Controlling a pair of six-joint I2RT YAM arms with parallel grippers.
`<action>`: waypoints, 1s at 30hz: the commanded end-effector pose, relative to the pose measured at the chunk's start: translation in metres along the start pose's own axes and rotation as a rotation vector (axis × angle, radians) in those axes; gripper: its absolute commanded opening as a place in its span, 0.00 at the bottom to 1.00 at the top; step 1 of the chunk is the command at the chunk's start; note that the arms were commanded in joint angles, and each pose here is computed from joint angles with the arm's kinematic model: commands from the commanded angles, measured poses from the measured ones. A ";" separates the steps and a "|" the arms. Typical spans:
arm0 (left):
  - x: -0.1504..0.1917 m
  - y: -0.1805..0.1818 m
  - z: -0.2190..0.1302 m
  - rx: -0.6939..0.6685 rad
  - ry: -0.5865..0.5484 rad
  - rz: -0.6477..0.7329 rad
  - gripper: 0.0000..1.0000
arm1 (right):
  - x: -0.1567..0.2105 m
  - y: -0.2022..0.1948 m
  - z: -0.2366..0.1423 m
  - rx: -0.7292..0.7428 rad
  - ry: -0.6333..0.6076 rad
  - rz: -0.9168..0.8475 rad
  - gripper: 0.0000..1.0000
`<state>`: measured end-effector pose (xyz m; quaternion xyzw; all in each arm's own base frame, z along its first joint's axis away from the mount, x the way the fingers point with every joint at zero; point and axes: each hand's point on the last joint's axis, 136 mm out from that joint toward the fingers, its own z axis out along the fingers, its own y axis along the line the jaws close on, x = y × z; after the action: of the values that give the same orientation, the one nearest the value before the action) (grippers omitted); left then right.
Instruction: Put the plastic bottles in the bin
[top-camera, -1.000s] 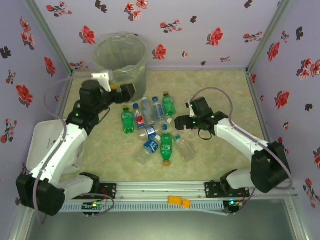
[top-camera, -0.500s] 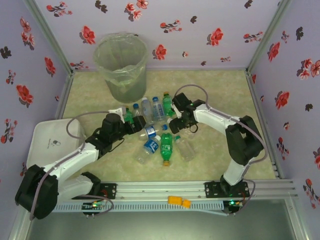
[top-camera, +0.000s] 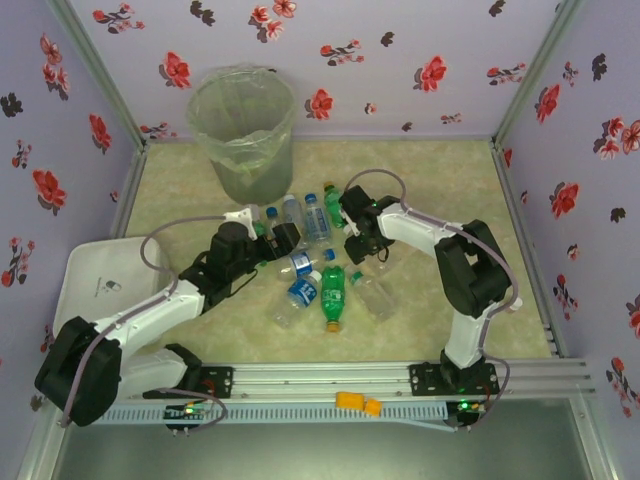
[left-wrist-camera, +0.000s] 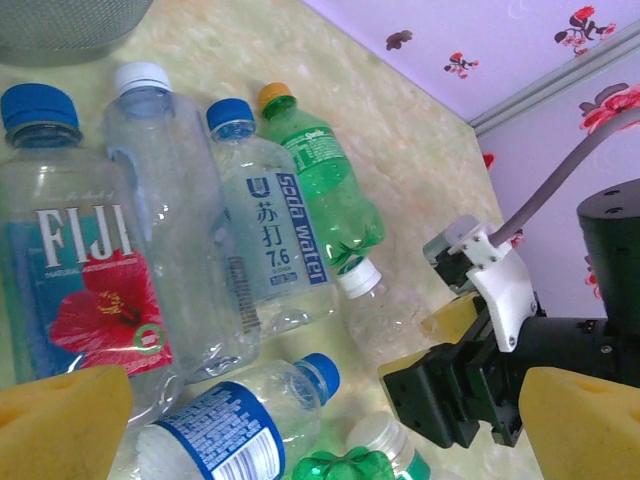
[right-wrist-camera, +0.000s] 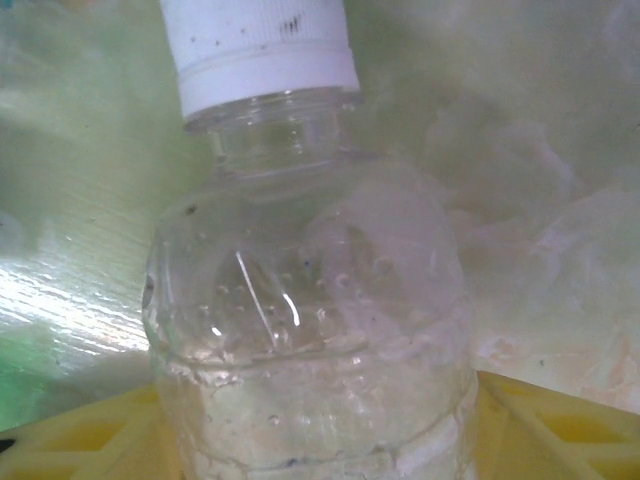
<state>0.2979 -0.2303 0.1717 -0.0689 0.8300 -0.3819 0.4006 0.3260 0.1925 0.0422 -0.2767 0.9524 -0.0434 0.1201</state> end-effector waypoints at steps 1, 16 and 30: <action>-0.008 -0.014 0.003 0.028 -0.029 0.027 1.00 | 0.010 -0.006 0.003 0.040 0.023 -0.033 0.63; 0.013 -0.081 0.017 0.225 0.027 0.171 1.00 | -0.026 -0.009 -0.090 -0.269 -0.390 0.268 0.51; 0.066 -0.152 0.044 0.479 0.206 0.297 1.00 | -0.052 -0.013 -0.159 -0.642 -0.626 0.685 0.50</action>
<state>0.2630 -0.3675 0.2015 0.1456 0.7830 -0.4799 0.3679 0.3342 0.1978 0.1836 -0.0022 0.9005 0.3056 0.3094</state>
